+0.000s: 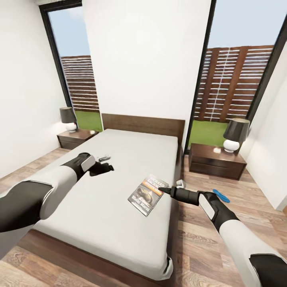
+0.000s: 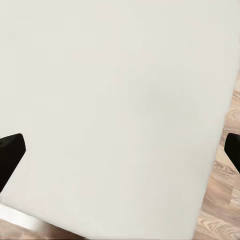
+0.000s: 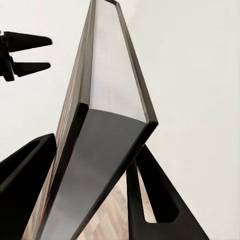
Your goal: In the bedroom, move the book from the bed onto either nightstand, and place the two sandals side by side next to the bed.
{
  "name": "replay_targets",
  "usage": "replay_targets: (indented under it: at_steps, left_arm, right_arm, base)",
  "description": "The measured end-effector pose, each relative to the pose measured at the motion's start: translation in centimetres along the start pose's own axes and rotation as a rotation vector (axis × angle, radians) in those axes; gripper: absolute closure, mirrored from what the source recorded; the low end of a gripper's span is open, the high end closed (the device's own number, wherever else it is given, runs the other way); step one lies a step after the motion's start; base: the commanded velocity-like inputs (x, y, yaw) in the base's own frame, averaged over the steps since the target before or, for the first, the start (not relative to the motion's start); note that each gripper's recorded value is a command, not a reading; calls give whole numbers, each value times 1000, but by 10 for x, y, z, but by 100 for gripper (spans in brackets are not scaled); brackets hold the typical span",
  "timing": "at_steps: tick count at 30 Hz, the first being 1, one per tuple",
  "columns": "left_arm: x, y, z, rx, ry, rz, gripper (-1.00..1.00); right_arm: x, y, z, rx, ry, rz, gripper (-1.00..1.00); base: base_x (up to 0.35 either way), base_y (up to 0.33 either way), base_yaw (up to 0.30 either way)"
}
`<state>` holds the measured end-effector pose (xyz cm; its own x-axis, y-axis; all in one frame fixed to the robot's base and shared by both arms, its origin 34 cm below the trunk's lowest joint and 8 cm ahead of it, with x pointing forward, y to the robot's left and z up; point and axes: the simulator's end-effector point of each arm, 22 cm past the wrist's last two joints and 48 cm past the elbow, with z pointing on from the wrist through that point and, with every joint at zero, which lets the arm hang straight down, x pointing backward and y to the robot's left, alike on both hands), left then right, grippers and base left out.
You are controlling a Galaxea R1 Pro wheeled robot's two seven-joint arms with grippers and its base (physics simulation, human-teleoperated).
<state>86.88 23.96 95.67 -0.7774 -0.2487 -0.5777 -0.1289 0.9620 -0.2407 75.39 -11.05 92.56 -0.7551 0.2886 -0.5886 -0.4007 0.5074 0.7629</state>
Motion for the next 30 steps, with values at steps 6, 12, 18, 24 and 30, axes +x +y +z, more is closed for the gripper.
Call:
replay_targets:
  at_steps: [6, 12, 18, 24, 30]
  left_arm:
    - [4, 7, -6, -18, 2, -10, -100]
    - [-1, 12, -14, -30, -18, -21, -100]
    - [3, 33, -20, -57, -17, -39, -100]
    - [33, 66, -17, -97, 23, -61, -100]
    - [49, 82, -20, -116, 44, -74, -100]
  right_arm:
    - [-7, 11, -4, -2, -4, -7, 100]
    - [-14, 22, -8, -5, -7, -14, 100]
    - [-20, 32, -11, -7, -10, -22, 100]
    - [-26, 42, -15, -9, -14, -27, 100]
    - [-32, 52, -19, -10, -17, -36, 100]
  base:
    - [0, 0, 143]
    - [0, 0, 143]
    - [0, 0, 143]
    - [0, 0, 143]
    - [0, 0, 143]
